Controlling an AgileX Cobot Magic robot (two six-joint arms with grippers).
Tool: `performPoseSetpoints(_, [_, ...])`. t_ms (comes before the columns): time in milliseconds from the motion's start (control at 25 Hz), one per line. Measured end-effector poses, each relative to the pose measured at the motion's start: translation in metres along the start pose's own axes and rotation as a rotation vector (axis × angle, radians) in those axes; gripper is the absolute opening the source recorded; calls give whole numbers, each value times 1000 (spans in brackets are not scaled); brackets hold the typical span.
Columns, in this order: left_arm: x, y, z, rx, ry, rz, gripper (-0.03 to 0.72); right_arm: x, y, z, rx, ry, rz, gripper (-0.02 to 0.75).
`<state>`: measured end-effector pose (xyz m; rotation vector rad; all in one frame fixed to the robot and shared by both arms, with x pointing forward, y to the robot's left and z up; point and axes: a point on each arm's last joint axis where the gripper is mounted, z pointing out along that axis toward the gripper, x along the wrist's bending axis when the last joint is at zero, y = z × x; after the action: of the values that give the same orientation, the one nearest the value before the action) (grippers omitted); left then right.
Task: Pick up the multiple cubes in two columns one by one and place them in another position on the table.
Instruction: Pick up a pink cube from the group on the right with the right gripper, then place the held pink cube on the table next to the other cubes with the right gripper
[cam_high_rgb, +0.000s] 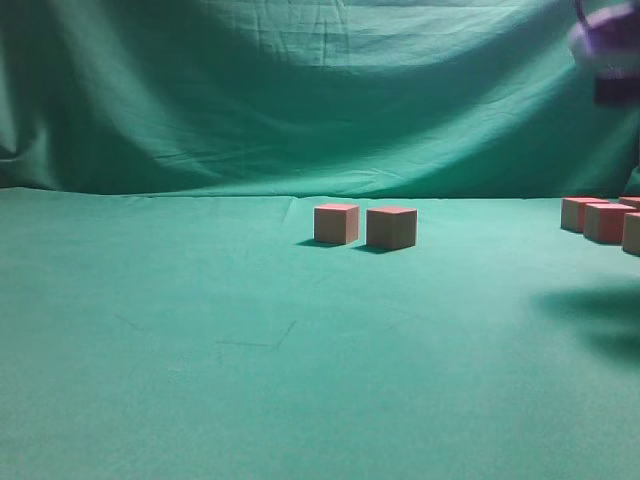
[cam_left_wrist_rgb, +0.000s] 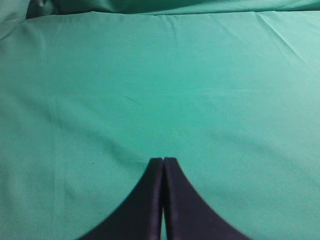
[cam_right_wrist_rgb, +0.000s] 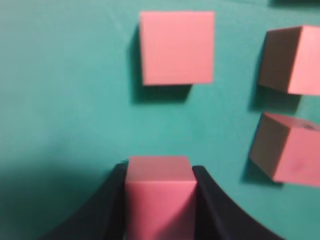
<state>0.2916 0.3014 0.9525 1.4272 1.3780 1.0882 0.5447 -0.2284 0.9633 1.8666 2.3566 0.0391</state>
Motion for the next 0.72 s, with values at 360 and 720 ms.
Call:
performPoseSetpoints(360, [0,0,0,0,0,0,0,93,3,-108,-251,126,-341,267])
performPoseSetpoints(720, [0,0,0,0,0,0,0,179,35,-152,-286,180,-505,267])
